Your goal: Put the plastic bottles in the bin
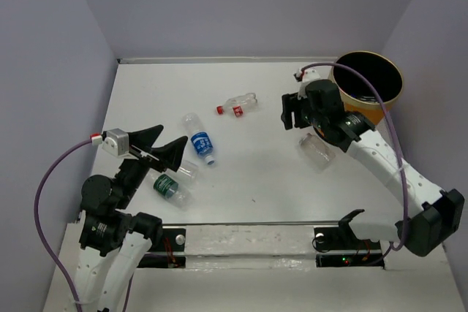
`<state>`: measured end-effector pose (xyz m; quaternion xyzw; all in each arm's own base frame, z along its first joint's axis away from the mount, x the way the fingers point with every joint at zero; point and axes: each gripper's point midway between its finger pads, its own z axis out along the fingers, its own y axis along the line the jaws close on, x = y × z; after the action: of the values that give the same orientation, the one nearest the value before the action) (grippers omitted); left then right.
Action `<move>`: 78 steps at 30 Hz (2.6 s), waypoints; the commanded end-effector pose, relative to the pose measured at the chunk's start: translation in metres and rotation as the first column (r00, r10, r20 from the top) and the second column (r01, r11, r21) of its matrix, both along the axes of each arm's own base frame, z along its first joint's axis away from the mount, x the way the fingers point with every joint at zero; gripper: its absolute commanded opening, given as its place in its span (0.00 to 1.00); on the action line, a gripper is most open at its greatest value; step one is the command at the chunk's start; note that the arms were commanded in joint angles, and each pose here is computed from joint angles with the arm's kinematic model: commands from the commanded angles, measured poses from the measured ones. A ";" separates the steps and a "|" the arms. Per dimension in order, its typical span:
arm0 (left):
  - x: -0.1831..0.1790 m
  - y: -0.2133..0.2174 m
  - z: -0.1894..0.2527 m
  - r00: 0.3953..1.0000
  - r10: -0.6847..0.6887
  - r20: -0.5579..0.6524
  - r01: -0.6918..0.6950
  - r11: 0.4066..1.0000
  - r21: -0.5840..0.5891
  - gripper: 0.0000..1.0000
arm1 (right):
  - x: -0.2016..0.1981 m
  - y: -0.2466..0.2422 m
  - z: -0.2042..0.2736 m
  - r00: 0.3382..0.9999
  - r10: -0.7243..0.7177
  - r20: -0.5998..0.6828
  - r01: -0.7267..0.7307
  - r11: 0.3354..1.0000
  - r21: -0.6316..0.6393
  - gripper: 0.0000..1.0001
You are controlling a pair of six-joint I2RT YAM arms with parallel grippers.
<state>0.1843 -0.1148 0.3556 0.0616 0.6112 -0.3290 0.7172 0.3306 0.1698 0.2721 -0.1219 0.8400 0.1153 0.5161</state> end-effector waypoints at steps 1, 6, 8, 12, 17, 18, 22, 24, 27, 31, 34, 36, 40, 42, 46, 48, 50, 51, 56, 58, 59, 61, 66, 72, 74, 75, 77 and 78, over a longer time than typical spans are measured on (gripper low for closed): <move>-0.002 -0.001 0.018 0.998 -0.011 0.056 0.011 1.000 -0.010 0.99 | -0.042 -0.023 -0.099 0.918 -0.090 -0.385 0.005 0.976 -0.216 0.74; -0.001 0.000 0.017 0.999 -0.003 0.053 0.004 1.000 -0.010 0.99 | -0.030 -0.047 -0.108 0.905 -0.234 -0.355 0.092 0.923 -0.375 0.82; -0.001 0.000 0.018 0.999 -0.005 0.051 0.005 1.000 -0.009 0.99 | -0.027 -0.049 -0.117 0.895 -0.246 -0.373 0.078 0.908 -0.411 0.87; 0.000 -0.001 0.017 0.999 -0.007 0.050 0.007 1.000 -0.004 0.99 | -0.033 -0.062 -0.155 0.842 -0.309 -0.442 0.033 0.847 -0.530 0.95; -0.001 -0.001 0.017 0.999 -0.009 0.051 0.009 1.000 -0.006 0.99 | -0.022 -0.059 -0.193 0.814 -0.319 -0.485 -0.038 0.804 -0.593 1.00; -0.001 -0.001 0.018 0.998 -0.007 0.054 0.007 1.000 -0.006 0.99 | -0.018 -0.060 -0.195 0.815 -0.331 -0.476 -0.032 0.794 -0.607 1.00; 0.000 0.000 0.017 0.999 -0.003 0.049 0.004 1.000 -0.003 0.99 | -0.011 -0.068 -0.211 0.807 -0.361 -0.468 -0.044 0.753 -0.656 0.96; -0.001 0.000 0.017 0.999 -0.005 0.051 0.005 1.000 -0.003 0.99 | -0.015 -0.063 -0.223 0.794 -0.338 -0.505 -0.075 0.770 -0.634 0.88; -0.002 0.000 0.018 0.999 -0.005 0.053 0.006 1.000 -0.006 0.99 | -0.021 -0.048 -0.231 0.789 -0.278 -0.548 -0.090 0.830 -0.550 0.77; 0.000 -0.001 0.016 0.999 -0.008 0.046 0.008 1.000 -0.002 0.99 | -0.022 -0.022 -0.207 0.829 -0.190 -0.527 -0.087 0.886 -0.456 0.48; 0.001 -0.001 0.015 0.999 -0.007 0.042 0.007 1.000 0.000 0.99 | -0.010 -0.009 -0.163 0.883 -0.153 -0.444 -0.032 0.923 -0.382 0.41; 0.002 -0.001 0.015 0.999 -0.003 0.039 0.003 1.000 -0.002 0.99 | -0.003 -0.002 -0.133 0.911 -0.136 -0.390 0.002 0.945 -0.326 0.39; 0.004 -0.001 0.013 0.999 -0.003 0.034 0.003 1.000 0.000 0.99 | 0.018 -0.004 -0.034 0.976 -0.153 -0.157 0.117 0.969 -0.218 0.39; 0.004 -0.001 0.014 0.999 -0.003 0.035 0.003 1.000 0.000 0.99 | 0.035 -0.019 0.028 0.971 -0.239 0.021 0.239 0.955 -0.177 0.39; 0.002 -0.001 0.015 0.999 -0.005 0.039 0.005 1.000 -0.004 0.99 | 0.050 -0.071 0.138 0.825 -0.453 0.337 0.498 0.866 -0.055 0.39; 0.001 0.000 0.016 0.999 -0.001 0.044 0.002 1.000 -0.005 0.99 | 0.061 -0.107 0.173 0.707 -0.558 0.435 0.595 0.801 0.060 0.39; 0.000 0.001 0.017 0.999 0.000 0.049 0.000 1.000 -0.007 0.99 | 0.066 -0.147 0.200 0.589 -0.639 0.496 0.664 0.732 0.155 0.39; 0.000 0.000 0.017 0.999 -0.001 0.051 0.001 1.000 -0.006 0.99 | 0.069 -0.158 0.199 0.564 -0.654 0.504 0.684 0.712 0.158 0.38; -0.003 -0.001 0.018 0.998 -0.010 0.058 0.010 1.000 -0.006 0.99 | 0.084 -0.207 0.184 0.493 -0.722 0.485 0.762 0.628 0.161 0.38; -0.004 0.000 0.020 0.998 -0.007 0.063 0.007 1.000 -0.009 0.99 | 0.088 -0.220 0.165 0.489 -0.741 0.460 0.778 0.609 0.154 0.43; -0.005 0.000 0.020 0.998 -0.008 0.063 0.009 1.000 -0.009 0.99 | 0.089 -0.224 0.159 0.488 -0.748 0.451 0.783 0.603 0.153 0.50; -0.005 0.000 0.020 0.998 -0.007 0.064 0.007 1.000 -0.010 0.99 | 0.093 -0.230 0.147 0.501 -0.745 0.440 0.786 0.605 0.129 0.73; -0.003 0.000 0.018 0.998 -0.007 0.054 0.008 1.000 -0.010 0.99 | 0.095 -0.227 0.136 0.530 -0.756 0.384 0.775 0.616 0.142 1.00; -0.001 0.002 0.018 0.999 0.007 0.049 -0.007 1.000 -0.012 0.99 | 0.093 -0.130 0.131 0.815 -0.507 0.281 0.451 0.859 0.244 1.00; 0.002 0.005 0.017 0.999 0.028 0.039 -0.028 1.000 -0.014 0.99 | 0.083 -0.060 0.107 0.907 -0.335 0.255 0.291 0.937 0.195 1.00; 0.003 0.006 0.017 0.999 0.036 0.037 -0.035 0.999 -0.014 0.99 | 0.080 -0.034 0.098 0.927 -0.277 0.255 0.236 0.955 0.181 1.00; 0.006 0.007 0.015 0.998 0.049 0.026 -0.048 0.999 -0.015 0.99 | 0.059 0.035 0.074 0.970 -0.106 0.219 0.072 0.985 0.154 0.99; 0.010 0.013 0.016 0.996 0.082 0.021 -0.082 0.996 -0.023 0.99 | 0.054 0.056 0.058 0.979 -0.061 0.194 0.032 0.988 0.150 0.97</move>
<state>0.1904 -0.1117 0.3528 0.0510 0.6179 -0.3198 0.7165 0.4103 0.1282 0.3793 0.0329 0.7480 0.0640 0.6598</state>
